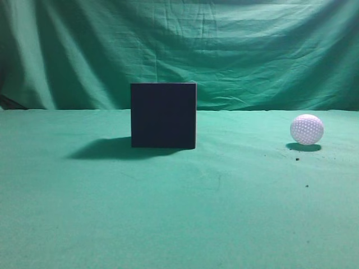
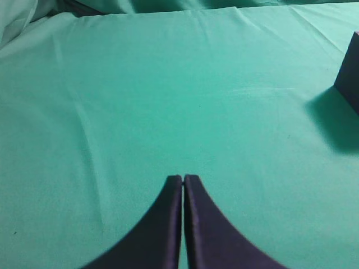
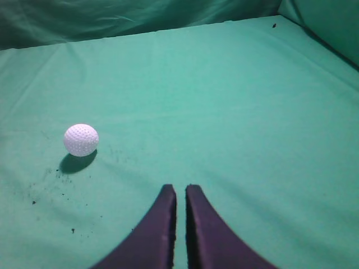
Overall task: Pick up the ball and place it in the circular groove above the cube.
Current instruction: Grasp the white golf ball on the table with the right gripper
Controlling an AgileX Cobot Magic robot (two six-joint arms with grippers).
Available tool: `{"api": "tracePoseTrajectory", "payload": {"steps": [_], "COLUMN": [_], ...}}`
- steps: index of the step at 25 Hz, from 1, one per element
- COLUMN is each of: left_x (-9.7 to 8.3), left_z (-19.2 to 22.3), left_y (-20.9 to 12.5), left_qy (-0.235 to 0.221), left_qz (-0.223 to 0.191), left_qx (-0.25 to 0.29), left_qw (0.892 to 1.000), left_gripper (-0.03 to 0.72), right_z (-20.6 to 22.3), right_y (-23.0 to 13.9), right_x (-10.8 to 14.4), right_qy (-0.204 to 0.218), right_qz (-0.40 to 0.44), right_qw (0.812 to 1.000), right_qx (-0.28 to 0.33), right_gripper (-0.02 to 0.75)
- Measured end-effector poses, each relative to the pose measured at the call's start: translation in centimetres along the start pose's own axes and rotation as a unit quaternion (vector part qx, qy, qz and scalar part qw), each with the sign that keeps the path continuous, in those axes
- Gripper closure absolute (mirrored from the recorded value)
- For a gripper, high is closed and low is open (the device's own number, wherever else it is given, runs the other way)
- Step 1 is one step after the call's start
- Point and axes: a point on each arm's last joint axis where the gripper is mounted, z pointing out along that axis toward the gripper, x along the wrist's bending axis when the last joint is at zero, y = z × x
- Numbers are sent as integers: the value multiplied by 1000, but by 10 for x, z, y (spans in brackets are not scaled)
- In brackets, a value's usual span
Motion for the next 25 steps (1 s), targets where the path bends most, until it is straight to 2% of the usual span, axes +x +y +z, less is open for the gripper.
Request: {"api": "tracePoseTrajectory", "payload": {"steps": [20, 22, 25], "left_x": [0, 0, 0], "left_z": [0, 0, 0], "left_y": [0, 0, 0], "left_qy": [0, 0, 0], "left_qz": [0, 0, 0], "left_qx": [0, 0, 0], "left_qw": [1000, 1000, 1000], "left_gripper": [688, 688, 688], "right_z": [0, 0, -1], "right_y": [0, 2, 13], "right_x": [0, 1, 3], "right_qy": [0, 3, 15], "right_qz": [0, -1, 2], "right_qw": [1000, 1000, 997], "right_qx": [0, -14, -70], "right_gripper": [738, 738, 738]}}
